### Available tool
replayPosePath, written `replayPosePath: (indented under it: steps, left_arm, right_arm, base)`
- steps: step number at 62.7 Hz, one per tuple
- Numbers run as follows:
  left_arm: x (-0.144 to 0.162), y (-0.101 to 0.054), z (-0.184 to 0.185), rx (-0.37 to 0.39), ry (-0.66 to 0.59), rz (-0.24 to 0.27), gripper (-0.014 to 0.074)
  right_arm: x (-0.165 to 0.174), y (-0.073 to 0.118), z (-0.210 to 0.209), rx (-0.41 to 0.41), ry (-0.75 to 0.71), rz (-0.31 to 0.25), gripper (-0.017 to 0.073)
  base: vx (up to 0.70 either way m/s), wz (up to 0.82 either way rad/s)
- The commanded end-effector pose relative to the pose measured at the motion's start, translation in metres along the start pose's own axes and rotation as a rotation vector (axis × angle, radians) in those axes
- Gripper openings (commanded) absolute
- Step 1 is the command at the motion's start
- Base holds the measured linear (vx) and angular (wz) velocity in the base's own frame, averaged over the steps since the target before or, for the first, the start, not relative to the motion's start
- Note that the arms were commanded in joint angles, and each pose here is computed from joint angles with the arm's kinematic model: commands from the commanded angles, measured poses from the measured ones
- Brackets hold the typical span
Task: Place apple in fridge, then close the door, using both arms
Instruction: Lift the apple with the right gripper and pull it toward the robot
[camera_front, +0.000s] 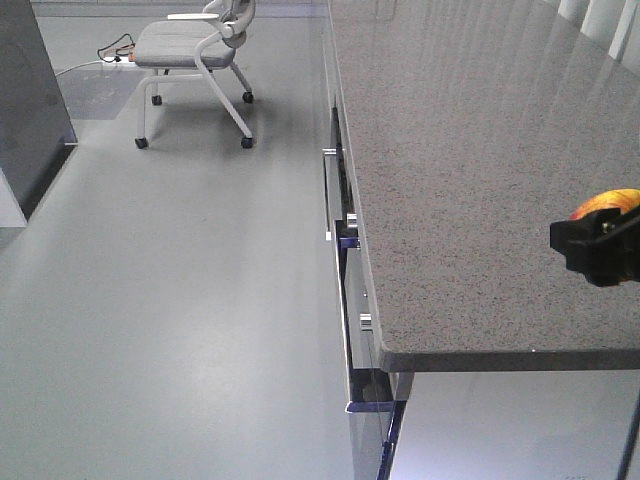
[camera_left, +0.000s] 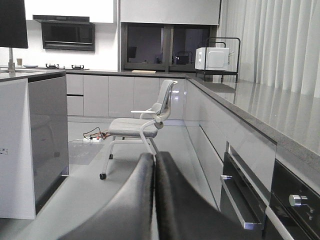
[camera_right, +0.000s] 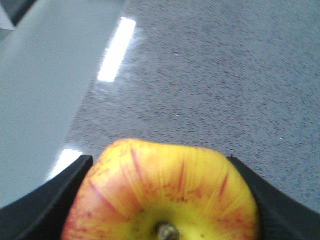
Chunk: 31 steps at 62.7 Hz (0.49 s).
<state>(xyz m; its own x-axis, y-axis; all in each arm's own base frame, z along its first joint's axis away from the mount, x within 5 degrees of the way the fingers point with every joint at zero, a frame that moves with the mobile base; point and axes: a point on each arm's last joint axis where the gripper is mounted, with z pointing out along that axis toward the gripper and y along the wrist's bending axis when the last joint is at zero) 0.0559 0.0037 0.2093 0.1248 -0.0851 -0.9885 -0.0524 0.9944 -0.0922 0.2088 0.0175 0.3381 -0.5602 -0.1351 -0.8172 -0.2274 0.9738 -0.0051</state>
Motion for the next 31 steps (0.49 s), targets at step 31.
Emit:
replayPosePath:
  steps: [31]
  left_arm:
    - [-0.001, 0.000, -0.001, 0.001, -0.070, -0.014, -0.0006]
  right_arm:
    - [0.001, 0.066, -0.092, -0.429, -0.223, -0.184, 0.0413]
  base:
    - [0.00, 0.00]
